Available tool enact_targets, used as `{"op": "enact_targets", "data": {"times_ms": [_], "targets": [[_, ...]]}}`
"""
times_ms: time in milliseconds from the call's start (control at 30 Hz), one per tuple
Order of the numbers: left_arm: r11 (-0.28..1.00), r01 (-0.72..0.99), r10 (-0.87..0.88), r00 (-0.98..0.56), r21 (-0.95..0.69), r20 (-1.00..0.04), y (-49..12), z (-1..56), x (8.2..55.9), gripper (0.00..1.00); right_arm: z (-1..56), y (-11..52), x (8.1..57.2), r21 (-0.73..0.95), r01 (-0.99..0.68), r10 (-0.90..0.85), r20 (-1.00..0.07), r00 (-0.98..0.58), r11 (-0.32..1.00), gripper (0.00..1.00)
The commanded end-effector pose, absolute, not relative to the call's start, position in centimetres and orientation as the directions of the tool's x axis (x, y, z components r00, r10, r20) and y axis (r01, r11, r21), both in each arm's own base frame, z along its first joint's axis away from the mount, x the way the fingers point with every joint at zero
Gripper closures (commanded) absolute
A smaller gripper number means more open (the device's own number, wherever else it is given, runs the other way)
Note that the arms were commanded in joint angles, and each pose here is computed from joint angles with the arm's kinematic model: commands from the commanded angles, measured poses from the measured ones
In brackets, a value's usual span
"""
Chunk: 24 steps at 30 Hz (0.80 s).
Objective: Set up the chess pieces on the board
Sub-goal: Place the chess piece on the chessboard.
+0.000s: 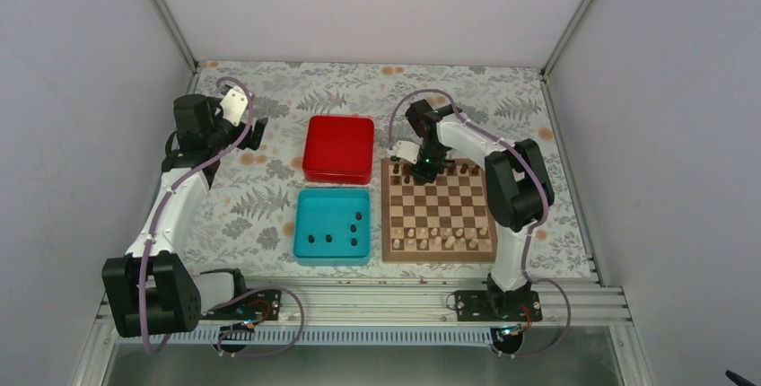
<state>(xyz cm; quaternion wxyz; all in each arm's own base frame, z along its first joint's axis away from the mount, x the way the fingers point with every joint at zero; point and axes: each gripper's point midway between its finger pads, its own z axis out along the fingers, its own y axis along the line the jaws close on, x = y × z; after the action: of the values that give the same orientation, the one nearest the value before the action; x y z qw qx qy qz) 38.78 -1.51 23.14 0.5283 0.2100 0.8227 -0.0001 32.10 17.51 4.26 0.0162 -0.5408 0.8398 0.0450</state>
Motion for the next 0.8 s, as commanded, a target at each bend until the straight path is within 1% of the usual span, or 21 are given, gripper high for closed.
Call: {"op": "enact_targets", "data": {"times_ms": [0, 133, 233, 333, 633, 767], "targets": [[0.909, 0.360, 0.342, -0.352, 0.212, -0.871, -1.7, 23.0, 38.8, 0.00, 4.3, 17.5, 33.0, 0.051, -0.912, -0.908, -0.087, -0.410, 0.407, 0.89], [0.909, 0.361, 0.342, -0.352, 0.211, -0.871, -1.7, 23.0, 38.7, 0.00, 4.5, 17.6, 33.0, 0.050, -0.912, -0.908, -0.089, -0.410, 0.407, 0.86], [0.908, 0.361, 0.343, -0.352, 0.212, -0.871, -1.7, 23.0, 38.8, 0.00, 5.2, 17.8, 33.0, 0.050, -0.913, -0.907, -0.104, -0.408, 0.404, 0.82], [0.908, 0.362, 0.344, -0.352, 0.212, -0.871, -1.7, 22.9, 38.8, 0.00, 6.2, 17.9, 33.1, 0.045, -0.913, -0.905, -0.120, -0.408, 0.405, 0.79], [0.904, 0.374, 0.345, -0.350, 0.207, -0.871, -1.9, 22.9, 38.7, 0.00, 10.6, 18.8, 32.1, 0.053, -0.920, -0.905, -0.167, -0.391, 0.388, 0.75], [0.903, 0.377, 0.345, -0.348, 0.207, -0.872, -2.0, 23.0, 38.6, 0.00, 13.7, 21.2, 30.7, 0.063, -0.939, -0.914, -0.218, -0.343, 0.337, 0.72]]}}
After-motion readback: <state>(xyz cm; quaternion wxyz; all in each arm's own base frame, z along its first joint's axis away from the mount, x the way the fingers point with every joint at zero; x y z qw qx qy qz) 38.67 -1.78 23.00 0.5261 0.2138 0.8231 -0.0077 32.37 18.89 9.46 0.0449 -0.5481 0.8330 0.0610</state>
